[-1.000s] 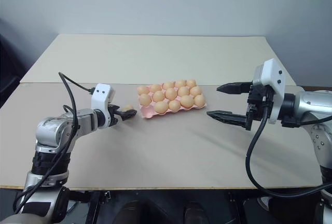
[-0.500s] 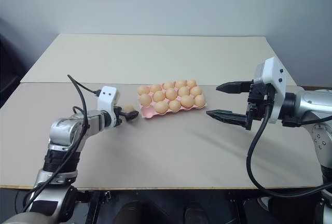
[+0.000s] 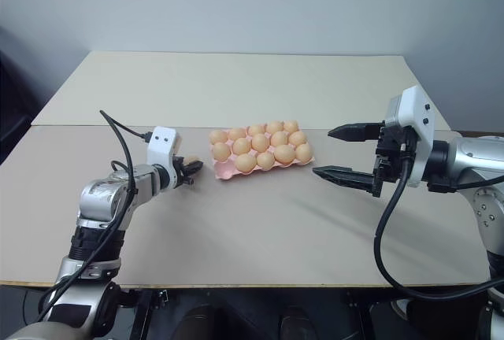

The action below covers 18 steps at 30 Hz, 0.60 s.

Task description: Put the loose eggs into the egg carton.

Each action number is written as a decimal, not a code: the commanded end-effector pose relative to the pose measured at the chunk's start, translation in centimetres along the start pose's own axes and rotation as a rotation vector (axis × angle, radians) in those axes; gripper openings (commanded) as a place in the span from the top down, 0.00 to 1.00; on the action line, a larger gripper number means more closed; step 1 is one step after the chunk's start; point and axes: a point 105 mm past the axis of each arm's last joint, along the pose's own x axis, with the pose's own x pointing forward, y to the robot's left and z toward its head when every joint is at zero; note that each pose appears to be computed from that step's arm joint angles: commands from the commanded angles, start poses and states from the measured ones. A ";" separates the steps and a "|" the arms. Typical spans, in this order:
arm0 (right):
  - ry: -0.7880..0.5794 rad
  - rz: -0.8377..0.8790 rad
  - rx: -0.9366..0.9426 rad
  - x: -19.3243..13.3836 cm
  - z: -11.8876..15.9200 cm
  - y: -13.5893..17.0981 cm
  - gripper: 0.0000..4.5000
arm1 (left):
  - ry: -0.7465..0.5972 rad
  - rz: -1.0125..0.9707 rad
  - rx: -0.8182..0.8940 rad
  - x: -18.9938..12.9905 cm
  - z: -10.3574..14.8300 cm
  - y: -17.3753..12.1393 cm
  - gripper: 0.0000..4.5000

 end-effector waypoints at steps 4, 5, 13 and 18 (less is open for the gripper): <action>-0.013 -0.001 -0.050 -0.4 1.2 0.2 0.00 | -0.122 0.011 0.017 -1.6 1.7 0.4 0.64; -0.013 -0.001 -0.051 -0.4 1.2 0.2 0.00 | -0.158 -0.004 0.017 -2.1 2.1 0.3 0.64; -0.009 -0.007 -0.046 -0.5 1.0 0.3 0.00 | -0.467 -0.177 0.003 -6.8 4.8 -1.6 0.65; -0.013 -0.007 -0.049 -0.4 1.1 0.3 0.00 | -0.533 -0.290 0.034 -5.9 3.8 -4.8 0.65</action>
